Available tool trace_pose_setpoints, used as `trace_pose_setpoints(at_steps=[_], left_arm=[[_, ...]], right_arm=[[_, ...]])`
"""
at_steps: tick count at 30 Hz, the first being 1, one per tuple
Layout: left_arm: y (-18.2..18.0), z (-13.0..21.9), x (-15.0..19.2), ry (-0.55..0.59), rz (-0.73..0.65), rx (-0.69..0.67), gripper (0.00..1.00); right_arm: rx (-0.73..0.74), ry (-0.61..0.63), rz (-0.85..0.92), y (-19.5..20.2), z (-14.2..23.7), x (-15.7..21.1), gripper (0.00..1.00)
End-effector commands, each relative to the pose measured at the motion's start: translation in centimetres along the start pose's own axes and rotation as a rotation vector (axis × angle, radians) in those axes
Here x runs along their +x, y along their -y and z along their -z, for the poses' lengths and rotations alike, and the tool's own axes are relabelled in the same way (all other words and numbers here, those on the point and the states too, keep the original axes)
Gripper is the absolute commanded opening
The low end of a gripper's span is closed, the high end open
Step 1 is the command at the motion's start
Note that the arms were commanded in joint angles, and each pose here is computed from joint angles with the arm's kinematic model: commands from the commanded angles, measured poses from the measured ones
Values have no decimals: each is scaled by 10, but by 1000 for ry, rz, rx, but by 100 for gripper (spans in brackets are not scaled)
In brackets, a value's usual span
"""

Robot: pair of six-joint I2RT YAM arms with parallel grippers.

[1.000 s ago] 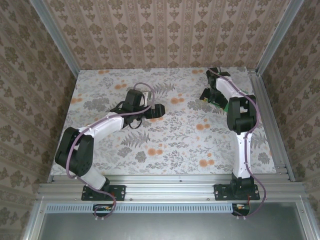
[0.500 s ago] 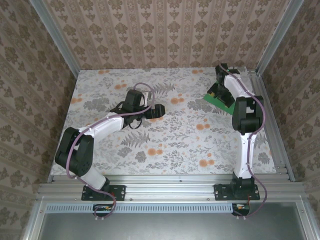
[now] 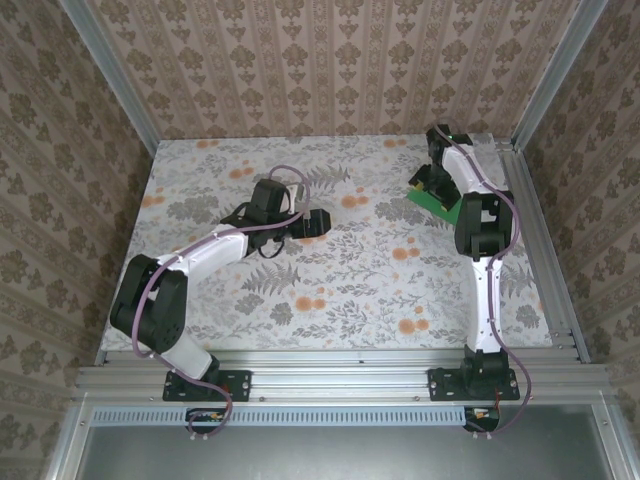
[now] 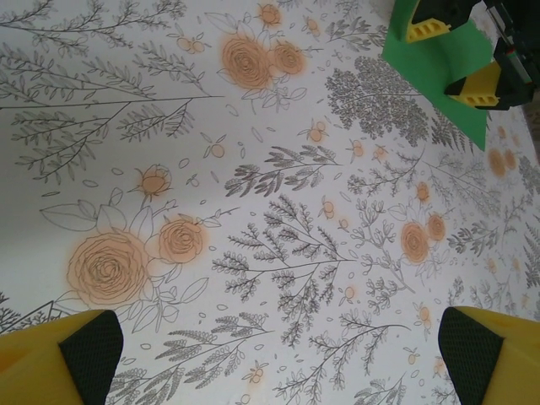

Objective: Fold a paper plane with a square sheet of paper (pick it up from the middle)

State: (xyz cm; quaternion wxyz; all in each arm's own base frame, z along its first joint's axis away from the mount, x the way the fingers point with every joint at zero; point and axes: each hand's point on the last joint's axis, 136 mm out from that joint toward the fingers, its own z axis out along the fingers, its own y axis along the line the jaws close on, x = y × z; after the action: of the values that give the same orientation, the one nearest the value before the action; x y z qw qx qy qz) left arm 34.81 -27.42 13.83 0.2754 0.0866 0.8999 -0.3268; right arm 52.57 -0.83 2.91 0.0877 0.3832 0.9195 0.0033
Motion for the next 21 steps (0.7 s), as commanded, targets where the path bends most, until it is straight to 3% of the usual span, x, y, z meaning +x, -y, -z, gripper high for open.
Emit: trace_pose_setpoints(at_steps=[1, 2, 8, 21], left_arm=[[15, 5, -7, -3, -36, 32, 100], [17, 5, -6, -6, -36, 36, 100], [15, 5, -1, -6, -44, 35, 100], [14, 20, -1, 20, -83, 32, 100]], right_arm=[[114, -136, 36, 23, -22, 27, 90], [128, -155, 50, 25, -24, 29, 84], [156, -185, 133, 13, -19, 46, 78], [182, -253, 308, -6, -11, 126, 82]])
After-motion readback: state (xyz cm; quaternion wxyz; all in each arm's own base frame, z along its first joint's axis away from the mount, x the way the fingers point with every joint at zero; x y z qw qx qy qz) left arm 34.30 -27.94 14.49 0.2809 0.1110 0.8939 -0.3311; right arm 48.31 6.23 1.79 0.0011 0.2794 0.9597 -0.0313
